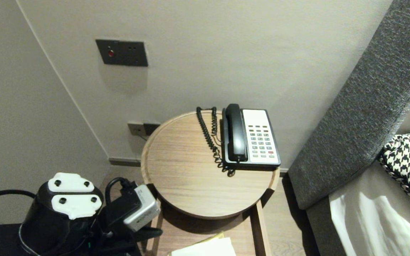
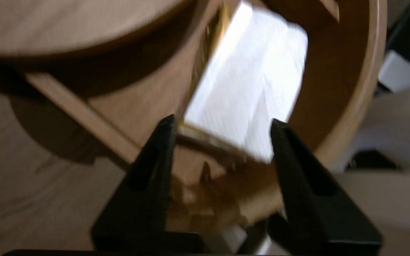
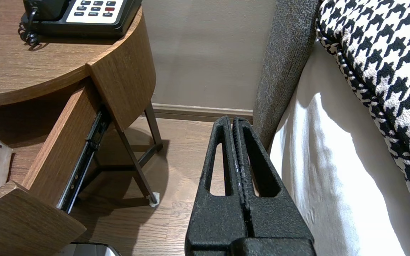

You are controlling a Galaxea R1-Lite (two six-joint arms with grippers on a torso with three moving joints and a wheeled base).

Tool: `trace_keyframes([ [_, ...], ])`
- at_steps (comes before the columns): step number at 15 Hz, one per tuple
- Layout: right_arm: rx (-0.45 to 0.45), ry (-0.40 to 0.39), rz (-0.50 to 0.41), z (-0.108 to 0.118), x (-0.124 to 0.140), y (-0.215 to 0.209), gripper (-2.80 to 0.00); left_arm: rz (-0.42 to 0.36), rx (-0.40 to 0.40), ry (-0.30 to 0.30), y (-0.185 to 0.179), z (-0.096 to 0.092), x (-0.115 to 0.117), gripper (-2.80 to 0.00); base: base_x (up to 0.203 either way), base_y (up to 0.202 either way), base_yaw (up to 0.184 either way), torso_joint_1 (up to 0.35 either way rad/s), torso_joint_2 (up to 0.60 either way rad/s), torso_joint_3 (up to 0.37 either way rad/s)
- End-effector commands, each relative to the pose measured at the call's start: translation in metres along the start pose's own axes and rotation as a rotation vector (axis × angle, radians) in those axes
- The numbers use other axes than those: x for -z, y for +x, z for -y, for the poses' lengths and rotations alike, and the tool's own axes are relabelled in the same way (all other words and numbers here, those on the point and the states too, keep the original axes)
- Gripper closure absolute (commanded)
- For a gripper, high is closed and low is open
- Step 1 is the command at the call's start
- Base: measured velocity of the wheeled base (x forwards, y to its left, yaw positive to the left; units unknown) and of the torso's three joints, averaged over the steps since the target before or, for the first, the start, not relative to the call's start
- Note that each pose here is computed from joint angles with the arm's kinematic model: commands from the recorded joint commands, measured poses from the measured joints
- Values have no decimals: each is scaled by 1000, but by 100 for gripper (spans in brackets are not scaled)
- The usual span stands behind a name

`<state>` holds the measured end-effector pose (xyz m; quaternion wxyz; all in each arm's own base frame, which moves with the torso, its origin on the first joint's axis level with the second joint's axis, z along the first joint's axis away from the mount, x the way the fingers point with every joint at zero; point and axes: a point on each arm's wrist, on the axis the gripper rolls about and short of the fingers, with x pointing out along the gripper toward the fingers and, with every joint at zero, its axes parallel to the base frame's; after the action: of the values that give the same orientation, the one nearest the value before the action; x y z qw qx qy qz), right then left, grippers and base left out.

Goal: Close the nightstand drawer

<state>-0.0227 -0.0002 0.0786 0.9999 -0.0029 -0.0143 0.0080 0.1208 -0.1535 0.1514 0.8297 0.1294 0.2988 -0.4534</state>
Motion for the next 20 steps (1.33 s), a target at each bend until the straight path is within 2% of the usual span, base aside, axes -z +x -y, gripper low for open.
trace_keyframes([
  [1, -1, -1, -13, 0, 3, 1, 0, -30, 1, -10, -25, 1, 9, 0, 0, 0, 0, 0, 0, 0],
  [3, -1, 0, -13, 0, 3, 1, 0, -112, -5, -32, -40, 1, 21, 0, 0, 0, 0, 0, 0, 0],
  [8, -1, -1, -12, 0, 3, 1, 0, -385, 0, -85, -62, 4, 55, 0, 0, 0, 0, 0, 0, 0],
  [10, -1, 0, -12, 0, 3, 1, 0, -442, 7, -94, -61, 4, 61, 0, 0, 0, 0, 0, 0, 0],
  [15, -1, 0, -12, 0, 3, 1, 0, -466, 4, -118, -57, 4, 62, 0, 0, 0, 0, 0, 0, 0],
  [17, -1, 0, -12, 0, 3, 1, 0, -451, 1, -134, -54, 3, 56, 0, 0, 0, 0, 0, 0, 0],
  [20, -1, 0, -12, 0, 3, 1, 0, -384, -6, -157, -43, 2, 37, 0, 0, 0, 0, 0, 0, 0],
])
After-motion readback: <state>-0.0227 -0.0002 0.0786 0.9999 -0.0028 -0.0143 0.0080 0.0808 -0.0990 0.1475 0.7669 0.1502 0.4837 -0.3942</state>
